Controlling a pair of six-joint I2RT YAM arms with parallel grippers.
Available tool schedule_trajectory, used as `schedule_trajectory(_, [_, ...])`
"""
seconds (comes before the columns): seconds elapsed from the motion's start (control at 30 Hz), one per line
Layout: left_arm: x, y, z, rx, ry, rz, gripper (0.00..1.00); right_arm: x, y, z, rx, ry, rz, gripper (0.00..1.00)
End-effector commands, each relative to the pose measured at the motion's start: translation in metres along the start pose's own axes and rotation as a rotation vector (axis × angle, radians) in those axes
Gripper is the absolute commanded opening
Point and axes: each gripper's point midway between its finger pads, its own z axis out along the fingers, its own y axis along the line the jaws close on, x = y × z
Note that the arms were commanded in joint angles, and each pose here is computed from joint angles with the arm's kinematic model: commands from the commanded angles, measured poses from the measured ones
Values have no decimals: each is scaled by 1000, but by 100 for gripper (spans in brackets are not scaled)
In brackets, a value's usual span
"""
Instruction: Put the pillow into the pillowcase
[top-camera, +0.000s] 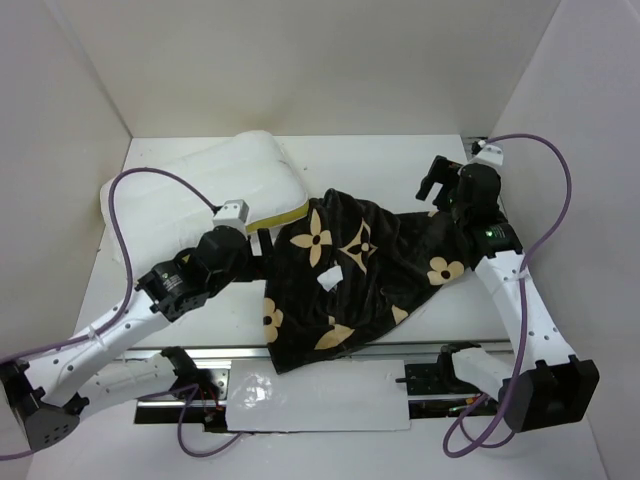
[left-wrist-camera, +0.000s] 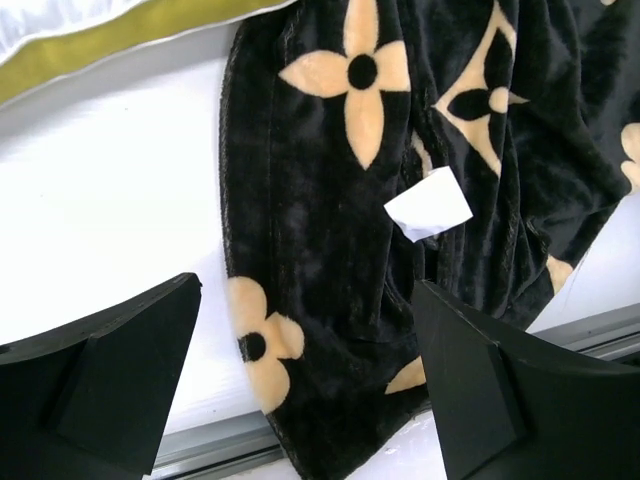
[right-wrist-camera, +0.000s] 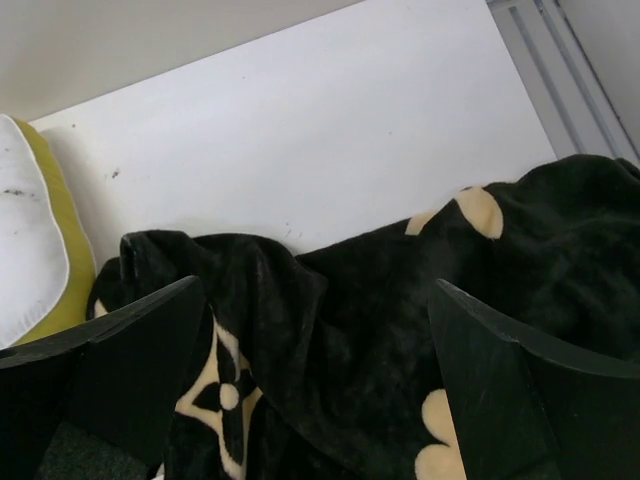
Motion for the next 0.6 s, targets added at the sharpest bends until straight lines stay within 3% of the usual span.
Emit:
schedule_trajectory(0.0, [-17, -4, -3, -7, -49, -40, 100, -16, 5, -5, -15, -54, -9, 100])
schedule_trajectory(0.03, [-15, -4, 0, -14, -40, -36, 100, -23, 7, -8, -23, -78, -3, 100])
schedule_trajectory(0.17, [8, -16, 25, 24, 32, -35, 100, 14, 12, 9, -40, 26, 12, 100])
schedule_trajectory(0.23, [5, -33, 39, 80, 28, -38, 100, 48, 2, 26, 15, 140, -18, 100])
schedule_trajectory(0.33, [3, -58, 67, 94, 83, -15, 100, 61, -14, 47, 118, 200, -39, 100])
schedule_trajectory(0.5, [29, -67, 125, -37, 238, -47, 100, 89, -45, 87, 198, 301, 30, 100])
schedule_trajectory(0.57, [26, -71, 137, -56, 240, -104, 100, 84, -54, 100, 204, 294, 66, 100])
